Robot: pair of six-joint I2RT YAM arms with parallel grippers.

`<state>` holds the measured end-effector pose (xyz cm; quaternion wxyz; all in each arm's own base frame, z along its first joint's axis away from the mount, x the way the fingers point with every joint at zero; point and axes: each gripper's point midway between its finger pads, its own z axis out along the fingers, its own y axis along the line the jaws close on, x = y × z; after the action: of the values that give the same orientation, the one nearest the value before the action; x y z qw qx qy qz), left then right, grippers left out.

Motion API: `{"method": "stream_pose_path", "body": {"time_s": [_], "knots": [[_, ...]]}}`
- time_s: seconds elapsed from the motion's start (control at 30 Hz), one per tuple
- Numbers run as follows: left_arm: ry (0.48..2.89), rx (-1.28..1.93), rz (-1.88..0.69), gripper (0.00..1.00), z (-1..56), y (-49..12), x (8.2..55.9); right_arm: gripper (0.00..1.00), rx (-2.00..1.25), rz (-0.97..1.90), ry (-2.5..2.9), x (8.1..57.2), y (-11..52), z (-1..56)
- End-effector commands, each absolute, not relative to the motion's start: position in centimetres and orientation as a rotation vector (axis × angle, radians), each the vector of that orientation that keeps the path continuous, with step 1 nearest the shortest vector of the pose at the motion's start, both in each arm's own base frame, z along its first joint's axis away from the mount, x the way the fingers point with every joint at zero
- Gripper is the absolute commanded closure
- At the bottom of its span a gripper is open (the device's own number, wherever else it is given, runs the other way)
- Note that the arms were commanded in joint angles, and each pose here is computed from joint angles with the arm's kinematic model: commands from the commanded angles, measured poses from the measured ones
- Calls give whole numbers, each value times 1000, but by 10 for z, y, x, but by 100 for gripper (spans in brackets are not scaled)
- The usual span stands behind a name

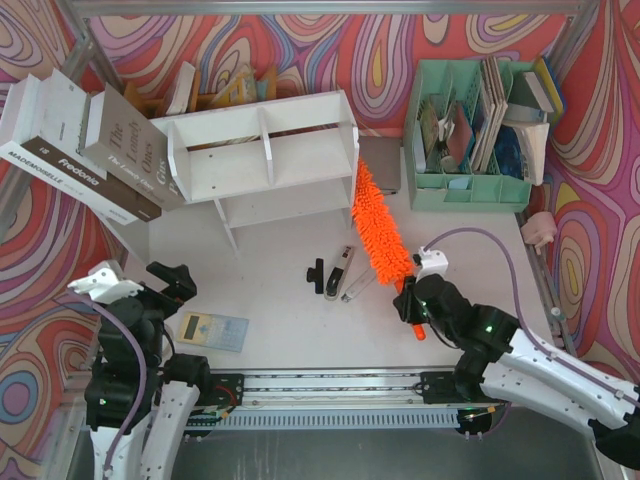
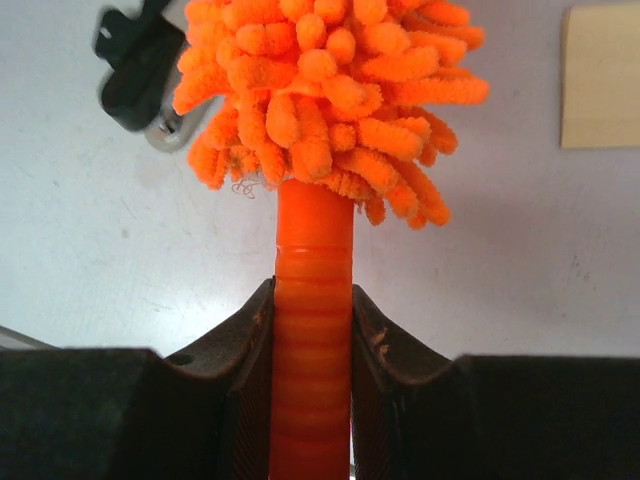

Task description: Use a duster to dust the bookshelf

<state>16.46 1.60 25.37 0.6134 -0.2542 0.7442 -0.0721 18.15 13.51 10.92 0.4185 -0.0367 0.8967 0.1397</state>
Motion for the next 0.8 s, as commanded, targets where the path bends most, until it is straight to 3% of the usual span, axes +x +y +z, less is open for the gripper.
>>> {"method": "stream_pose_path", "body": {"time_s": [0.0, 0.3, 0.77], "knots": [[1707, -590, -160, 1, 255, 17, 168, 100, -105, 419, 2035, 200, 142, 199], [1697, -592, -160, 2, 256, 18, 166, 100, -108, 458, 1832, 201, 130, 319], [1695, -588, -166, 1, 257, 17, 166, 100, -172, 728, 1895, 207, 201, 338]]}}
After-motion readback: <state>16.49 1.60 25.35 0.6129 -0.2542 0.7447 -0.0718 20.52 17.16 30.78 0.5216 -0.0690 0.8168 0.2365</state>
